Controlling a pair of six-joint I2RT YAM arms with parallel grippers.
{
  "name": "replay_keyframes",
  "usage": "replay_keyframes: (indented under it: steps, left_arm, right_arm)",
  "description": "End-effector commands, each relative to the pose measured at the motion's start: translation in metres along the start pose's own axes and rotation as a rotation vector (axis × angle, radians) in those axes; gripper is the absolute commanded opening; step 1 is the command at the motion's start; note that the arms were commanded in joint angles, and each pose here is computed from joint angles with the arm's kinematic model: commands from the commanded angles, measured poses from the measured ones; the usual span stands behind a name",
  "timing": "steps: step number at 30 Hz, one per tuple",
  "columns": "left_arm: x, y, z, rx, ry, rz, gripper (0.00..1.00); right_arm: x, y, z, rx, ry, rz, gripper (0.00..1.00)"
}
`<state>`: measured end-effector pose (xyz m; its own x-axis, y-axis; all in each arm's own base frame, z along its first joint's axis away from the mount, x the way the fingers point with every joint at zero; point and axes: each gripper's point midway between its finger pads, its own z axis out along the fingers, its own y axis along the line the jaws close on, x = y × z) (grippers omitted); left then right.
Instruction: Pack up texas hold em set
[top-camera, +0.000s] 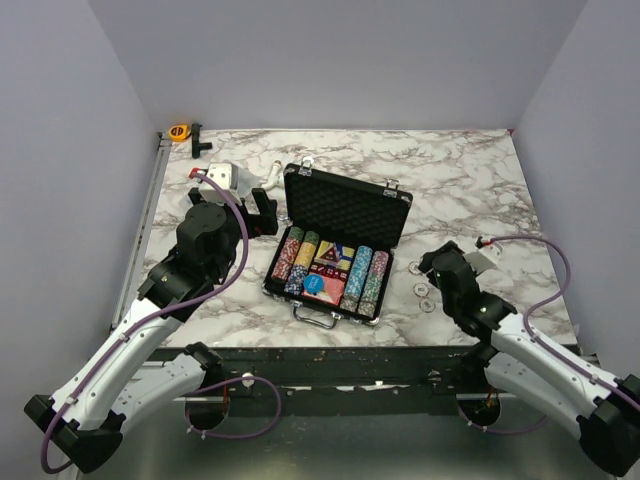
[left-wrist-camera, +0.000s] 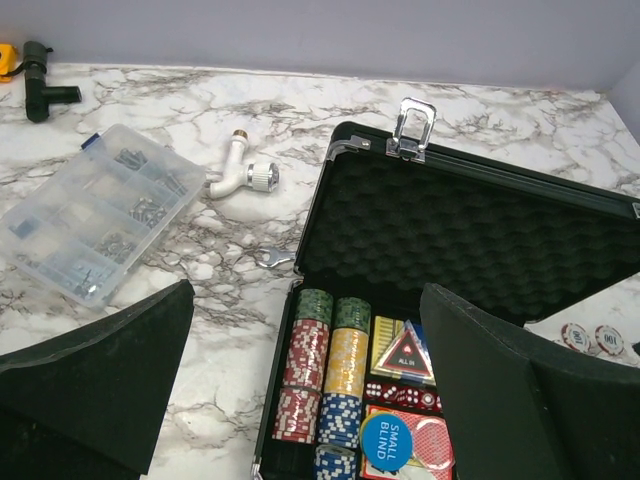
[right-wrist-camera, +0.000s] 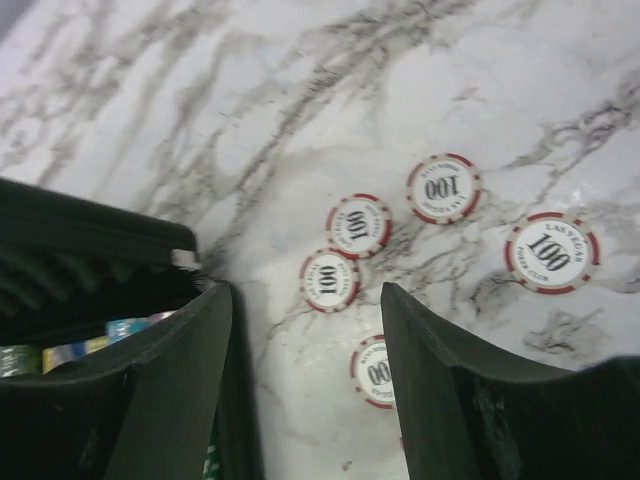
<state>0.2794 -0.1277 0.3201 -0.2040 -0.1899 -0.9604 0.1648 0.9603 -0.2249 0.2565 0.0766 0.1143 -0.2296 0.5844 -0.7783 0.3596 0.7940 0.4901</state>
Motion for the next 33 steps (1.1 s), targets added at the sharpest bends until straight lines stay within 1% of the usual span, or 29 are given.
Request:
replay_keyframes:
  steps: [1,4,8,12,15,17,22,27,33]
  left_arm:
    - [-0.010,-0.006,-0.005,0.034,-0.019,-0.023,0.94]
    - [-0.010,-0.005,-0.005,0.033,-0.019,-0.022,0.94]
    - [-0.012,-0.005,-0.006,0.032,-0.022,-0.021,0.94]
    - [-0.012,-0.006,-0.007,0.039,-0.024,-0.024,0.94]
    - [-0.012,-0.006,-0.007,0.040,-0.022,-0.023,0.94]
    - [-0.012,-0.007,-0.007,0.043,-0.020,-0.023,0.94]
    - [-0.011,-0.007,-0.006,0.042,-0.017,-0.021,0.94]
    - [-0.012,-0.005,-0.006,0.033,-0.021,-0.016,0.94]
    - [-0.012,-0.006,-0.007,0.036,-0.021,-0.017,0.94]
  right_arm:
    - [0.024,-0.020,0.011,0.132,0.179,-0.011,0.64]
    - [0.026,-0.032,0.023,0.256,0.249,-0.017,0.64]
    - [0.027,-0.058,0.034,0.424,0.325,0.030,0.60]
    - [0.034,-0.059,0.046,0.420,0.408,-0.005,0.59]
    - [0.042,-0.043,0.056,0.370,0.506,-0.080,0.58]
    - [0.046,-0.036,0.061,0.368,0.562,-0.116,0.58]
    - [0.047,-0.034,0.074,0.448,0.611,-0.155,0.57]
    - [0.057,-0.037,0.079,0.487,0.651,-0.150,0.55]
    - [0.055,-0.041,0.079,0.508,0.622,-0.137,0.55]
